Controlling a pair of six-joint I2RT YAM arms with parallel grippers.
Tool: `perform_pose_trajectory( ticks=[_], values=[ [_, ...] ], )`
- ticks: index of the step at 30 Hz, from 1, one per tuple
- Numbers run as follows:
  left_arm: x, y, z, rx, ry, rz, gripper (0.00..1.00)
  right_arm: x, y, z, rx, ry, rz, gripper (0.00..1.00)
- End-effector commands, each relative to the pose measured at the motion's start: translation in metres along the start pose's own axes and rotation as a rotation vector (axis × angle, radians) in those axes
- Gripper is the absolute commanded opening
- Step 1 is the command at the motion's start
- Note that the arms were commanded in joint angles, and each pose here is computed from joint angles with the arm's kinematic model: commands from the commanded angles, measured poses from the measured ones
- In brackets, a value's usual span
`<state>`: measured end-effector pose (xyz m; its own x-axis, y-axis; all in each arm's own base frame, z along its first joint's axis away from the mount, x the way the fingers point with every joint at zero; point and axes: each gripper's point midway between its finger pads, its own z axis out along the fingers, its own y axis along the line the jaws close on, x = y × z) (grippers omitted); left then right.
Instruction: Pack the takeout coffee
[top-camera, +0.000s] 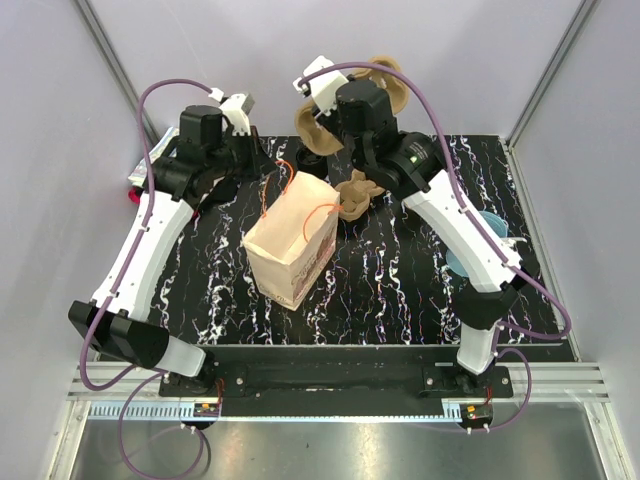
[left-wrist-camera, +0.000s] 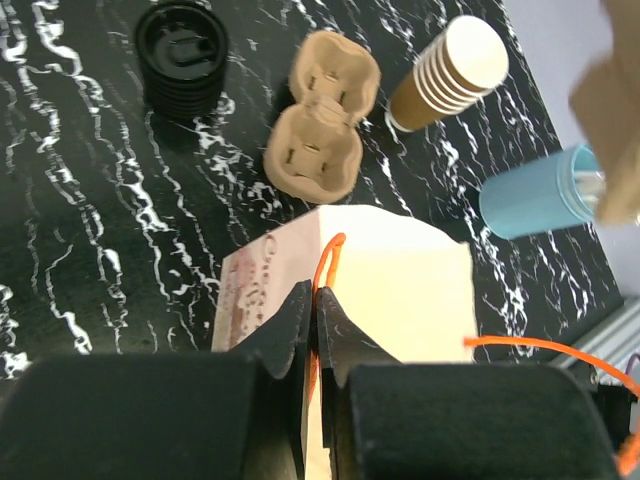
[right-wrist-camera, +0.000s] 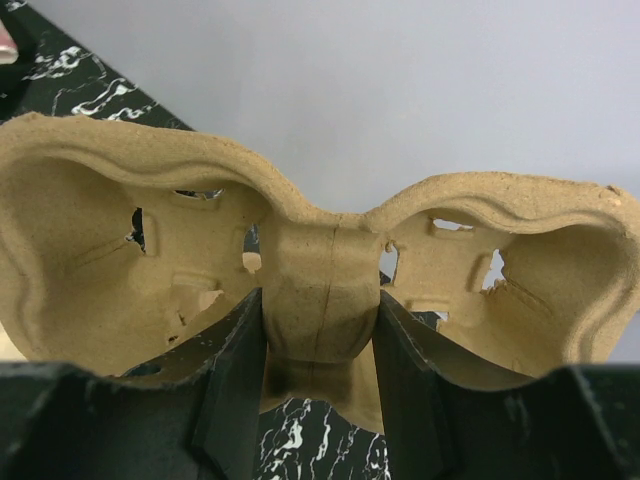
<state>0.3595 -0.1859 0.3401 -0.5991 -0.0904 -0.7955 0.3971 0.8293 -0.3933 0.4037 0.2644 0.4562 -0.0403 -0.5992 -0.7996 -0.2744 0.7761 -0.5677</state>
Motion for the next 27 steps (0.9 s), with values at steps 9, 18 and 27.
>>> perform_pose_trajectory(
  ticks=[9, 18, 27],
  values=[
    [-0.023, 0.011, -0.014, -0.032, -0.104, -0.039, 0.06, 0.003, 0.068, -0.017, -0.111, 0.023, -0.085, 0.49],
    [-0.025, 0.018, -0.016, -0.062, -0.119, -0.047, 0.06, 0.014, 0.115, -0.033, -0.178, 0.044, -0.208, 0.49],
    [-0.032, 0.027, -0.021, -0.108, -0.149, -0.046, 0.06, 0.032, 0.155, -0.051, -0.267, 0.073, -0.301, 0.49]
  ],
)
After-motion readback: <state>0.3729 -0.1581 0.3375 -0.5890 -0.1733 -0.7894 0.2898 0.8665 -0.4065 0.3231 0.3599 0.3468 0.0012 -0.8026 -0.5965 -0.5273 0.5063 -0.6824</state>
